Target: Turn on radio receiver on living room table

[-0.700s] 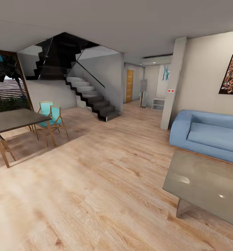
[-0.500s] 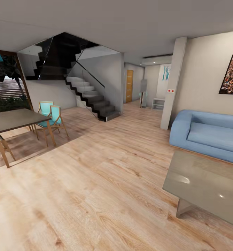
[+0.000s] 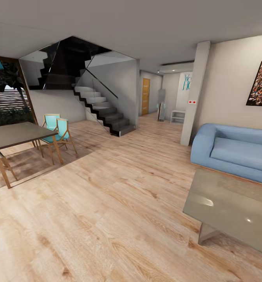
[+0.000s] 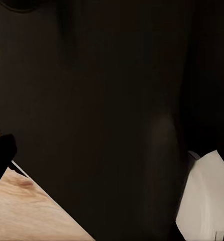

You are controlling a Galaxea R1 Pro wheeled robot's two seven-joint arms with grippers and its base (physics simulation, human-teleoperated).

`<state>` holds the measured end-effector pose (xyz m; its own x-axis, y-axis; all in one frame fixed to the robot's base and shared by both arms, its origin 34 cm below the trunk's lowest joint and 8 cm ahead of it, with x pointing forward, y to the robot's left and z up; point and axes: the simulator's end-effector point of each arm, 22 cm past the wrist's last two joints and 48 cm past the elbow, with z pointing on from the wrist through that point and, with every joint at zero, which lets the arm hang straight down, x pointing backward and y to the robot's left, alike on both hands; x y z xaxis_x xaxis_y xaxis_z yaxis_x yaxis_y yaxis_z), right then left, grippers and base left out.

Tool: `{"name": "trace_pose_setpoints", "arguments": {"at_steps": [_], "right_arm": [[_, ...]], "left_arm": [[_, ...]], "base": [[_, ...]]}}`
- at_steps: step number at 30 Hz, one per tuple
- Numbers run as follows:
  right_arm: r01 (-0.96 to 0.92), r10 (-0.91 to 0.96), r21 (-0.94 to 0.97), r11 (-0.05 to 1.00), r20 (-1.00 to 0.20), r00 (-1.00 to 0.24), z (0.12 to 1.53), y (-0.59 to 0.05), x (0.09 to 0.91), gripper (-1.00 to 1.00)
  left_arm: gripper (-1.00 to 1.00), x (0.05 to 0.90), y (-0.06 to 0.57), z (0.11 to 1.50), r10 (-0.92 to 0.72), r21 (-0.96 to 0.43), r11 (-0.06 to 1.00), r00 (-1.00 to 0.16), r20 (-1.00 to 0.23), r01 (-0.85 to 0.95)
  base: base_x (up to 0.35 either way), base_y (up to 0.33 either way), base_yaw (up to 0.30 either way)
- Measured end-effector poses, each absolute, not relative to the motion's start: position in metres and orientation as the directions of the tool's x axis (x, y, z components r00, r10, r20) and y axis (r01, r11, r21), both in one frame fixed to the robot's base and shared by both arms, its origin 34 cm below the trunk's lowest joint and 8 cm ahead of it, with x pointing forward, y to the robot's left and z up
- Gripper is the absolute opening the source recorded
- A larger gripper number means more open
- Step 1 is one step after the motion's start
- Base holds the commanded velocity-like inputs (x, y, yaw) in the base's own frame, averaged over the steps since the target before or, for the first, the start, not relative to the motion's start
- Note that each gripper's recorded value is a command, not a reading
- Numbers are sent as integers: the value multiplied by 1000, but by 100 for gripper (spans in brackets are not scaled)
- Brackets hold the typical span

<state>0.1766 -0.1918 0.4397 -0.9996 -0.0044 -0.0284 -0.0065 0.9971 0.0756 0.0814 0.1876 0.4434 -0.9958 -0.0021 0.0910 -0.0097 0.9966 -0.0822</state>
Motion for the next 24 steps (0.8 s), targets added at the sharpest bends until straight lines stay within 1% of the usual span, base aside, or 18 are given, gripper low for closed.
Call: {"name": "trace_pose_setpoints", "arguments": {"at_steps": [10,13,14,15,19,20,24], "right_arm": [[-9,-6,72,997,-40,-999,440,-195,179,100],[-12,-8,55,998,-74,-997,439,-208,191,100],[-12,-6,38,999,-167,-986,442,-221,227,100],[-12,-9,18,1000,-199,-980,444,-236,240,100],[-13,-17,-19,1000,-231,-973,446,-264,254,100],[-11,-19,-29,1000,-272,-962,451,-272,274,100],[-5,-22,-54,999,-318,-948,457,-292,296,100]], "left_arm": [[100,82,179,444,-6,-93,996,-996,91,-15],[100,83,168,445,-4,-107,994,-996,87,-14],[100,85,167,445,-5,-109,994,-997,80,-13],[100,93,166,445,-7,-110,994,-999,52,-13],[100,123,170,444,-17,-102,995,-999,-49,-12],[100,155,175,444,-23,-95,995,-992,-124,-12],[100,212,183,450,-29,-85,996,-969,-244,-9]], "base": [[0,0,0],[0,0,0],[0,0,0],[0,0,0],[0,0,0],[0,0,0],[0,0,0]]}}
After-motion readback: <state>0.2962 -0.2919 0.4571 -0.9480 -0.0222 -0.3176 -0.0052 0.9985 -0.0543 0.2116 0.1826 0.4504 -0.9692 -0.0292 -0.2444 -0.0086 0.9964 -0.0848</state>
